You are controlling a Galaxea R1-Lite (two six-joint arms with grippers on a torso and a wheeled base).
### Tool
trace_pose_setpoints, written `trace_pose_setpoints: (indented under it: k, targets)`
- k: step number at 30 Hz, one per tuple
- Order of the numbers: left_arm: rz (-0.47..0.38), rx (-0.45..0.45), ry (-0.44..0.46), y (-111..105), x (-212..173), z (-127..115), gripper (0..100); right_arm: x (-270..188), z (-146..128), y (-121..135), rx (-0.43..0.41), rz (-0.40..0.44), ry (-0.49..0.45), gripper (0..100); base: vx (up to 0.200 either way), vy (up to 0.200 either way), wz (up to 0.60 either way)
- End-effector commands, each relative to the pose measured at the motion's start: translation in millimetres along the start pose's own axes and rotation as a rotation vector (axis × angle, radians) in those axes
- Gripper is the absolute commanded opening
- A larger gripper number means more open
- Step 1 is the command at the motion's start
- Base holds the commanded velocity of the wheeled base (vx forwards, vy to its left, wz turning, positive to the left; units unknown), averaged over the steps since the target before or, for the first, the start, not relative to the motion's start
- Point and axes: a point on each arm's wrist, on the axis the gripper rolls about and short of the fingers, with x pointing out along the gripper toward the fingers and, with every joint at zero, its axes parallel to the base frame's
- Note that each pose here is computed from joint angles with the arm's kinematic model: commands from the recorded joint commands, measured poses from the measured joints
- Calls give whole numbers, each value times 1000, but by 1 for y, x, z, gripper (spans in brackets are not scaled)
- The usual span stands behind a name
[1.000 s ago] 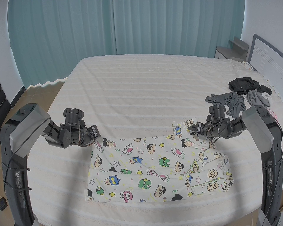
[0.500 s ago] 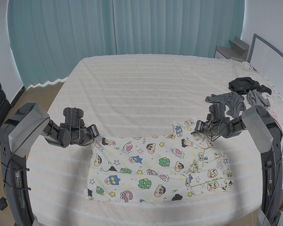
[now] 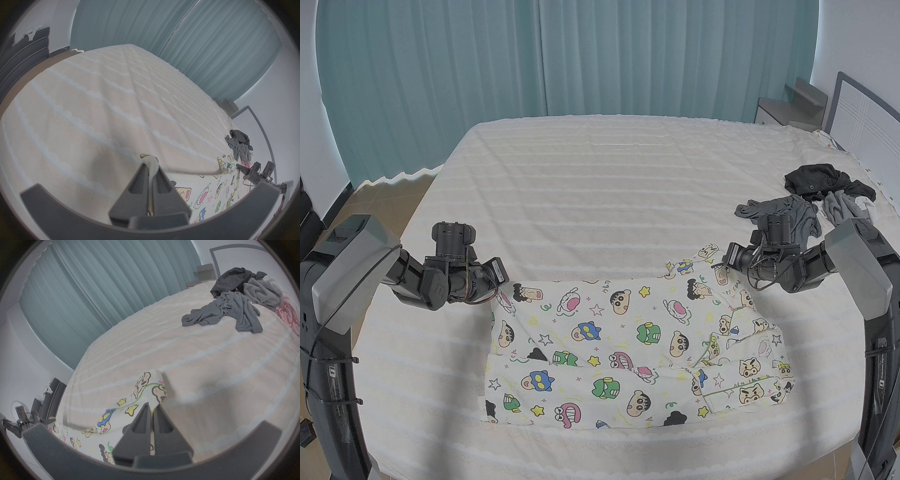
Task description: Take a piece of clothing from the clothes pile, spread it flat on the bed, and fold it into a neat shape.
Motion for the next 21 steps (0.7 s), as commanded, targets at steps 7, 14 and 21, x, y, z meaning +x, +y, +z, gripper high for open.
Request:
trace_pose_setpoints:
  k: [7, 14, 21]
  targets:
    - [4, 4, -32, -4, -4, 6, 0, -7, 12, 2, 10, 20, -58, 0, 0, 0, 0]
    - [0, 8, -45, -6, -5, 9, 0, -11, 18, 5, 12, 32, -81, 0, 0, 0, 0]
    - [-11, 10, -65, -9, -5, 15, 0, -11, 20, 6, 11, 35, -88, 0, 0, 0, 0]
